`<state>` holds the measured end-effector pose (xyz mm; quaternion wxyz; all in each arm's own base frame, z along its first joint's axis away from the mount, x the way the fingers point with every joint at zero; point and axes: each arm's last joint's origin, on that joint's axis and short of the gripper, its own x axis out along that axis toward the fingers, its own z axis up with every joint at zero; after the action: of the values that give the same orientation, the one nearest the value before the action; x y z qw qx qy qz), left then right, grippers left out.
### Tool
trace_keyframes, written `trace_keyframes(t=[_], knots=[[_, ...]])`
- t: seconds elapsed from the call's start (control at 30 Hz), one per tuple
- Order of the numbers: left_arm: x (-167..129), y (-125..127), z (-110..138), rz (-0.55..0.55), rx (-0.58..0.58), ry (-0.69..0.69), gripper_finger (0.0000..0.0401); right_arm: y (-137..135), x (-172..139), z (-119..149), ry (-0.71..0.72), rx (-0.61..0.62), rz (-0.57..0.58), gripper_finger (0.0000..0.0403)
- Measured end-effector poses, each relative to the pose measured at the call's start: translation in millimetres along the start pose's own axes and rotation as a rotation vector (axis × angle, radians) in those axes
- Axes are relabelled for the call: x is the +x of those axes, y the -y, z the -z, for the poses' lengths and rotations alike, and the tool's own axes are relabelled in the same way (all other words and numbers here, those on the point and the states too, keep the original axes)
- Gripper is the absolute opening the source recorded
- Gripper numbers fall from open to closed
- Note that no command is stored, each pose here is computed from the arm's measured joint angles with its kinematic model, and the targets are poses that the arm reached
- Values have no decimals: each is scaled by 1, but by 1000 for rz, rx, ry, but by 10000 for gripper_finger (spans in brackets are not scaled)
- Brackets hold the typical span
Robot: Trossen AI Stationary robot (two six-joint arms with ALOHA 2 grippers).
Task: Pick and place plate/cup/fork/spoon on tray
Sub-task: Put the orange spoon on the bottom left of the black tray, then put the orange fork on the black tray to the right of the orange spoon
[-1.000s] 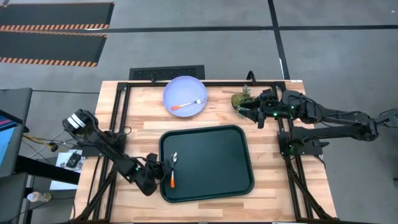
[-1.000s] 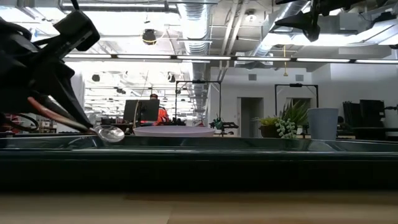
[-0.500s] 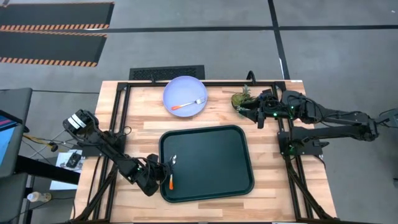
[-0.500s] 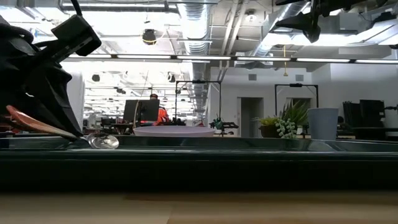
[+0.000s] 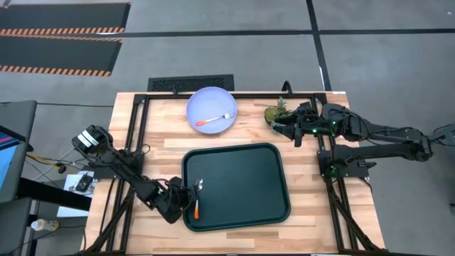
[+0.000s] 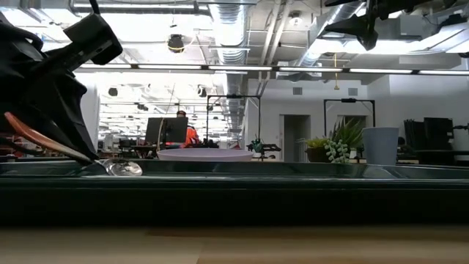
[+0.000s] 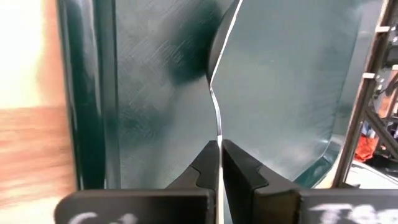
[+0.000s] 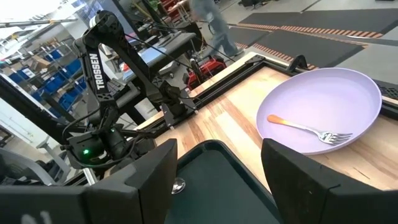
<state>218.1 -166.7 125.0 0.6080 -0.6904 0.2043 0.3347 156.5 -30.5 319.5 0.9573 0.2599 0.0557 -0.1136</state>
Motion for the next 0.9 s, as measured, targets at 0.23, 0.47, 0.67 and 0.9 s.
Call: trace_keyframes(t=[0.23, 0.47, 0.67, 0.9], knots=[[2, 2, -2, -10, -10, -3, 53, 0, 0, 0, 0, 0, 0, 260], [3, 3, -3, -8, -12, -1, 136, 0, 0, 0, 0, 0, 0, 260], [3, 4, -3, -12, -14, -7, 173, 0, 0, 0, 0, -1, 0, 260], [-14, 14, -5, -3, -38, -65, 180, 0, 0, 0, -4, -1, 3, 260]])
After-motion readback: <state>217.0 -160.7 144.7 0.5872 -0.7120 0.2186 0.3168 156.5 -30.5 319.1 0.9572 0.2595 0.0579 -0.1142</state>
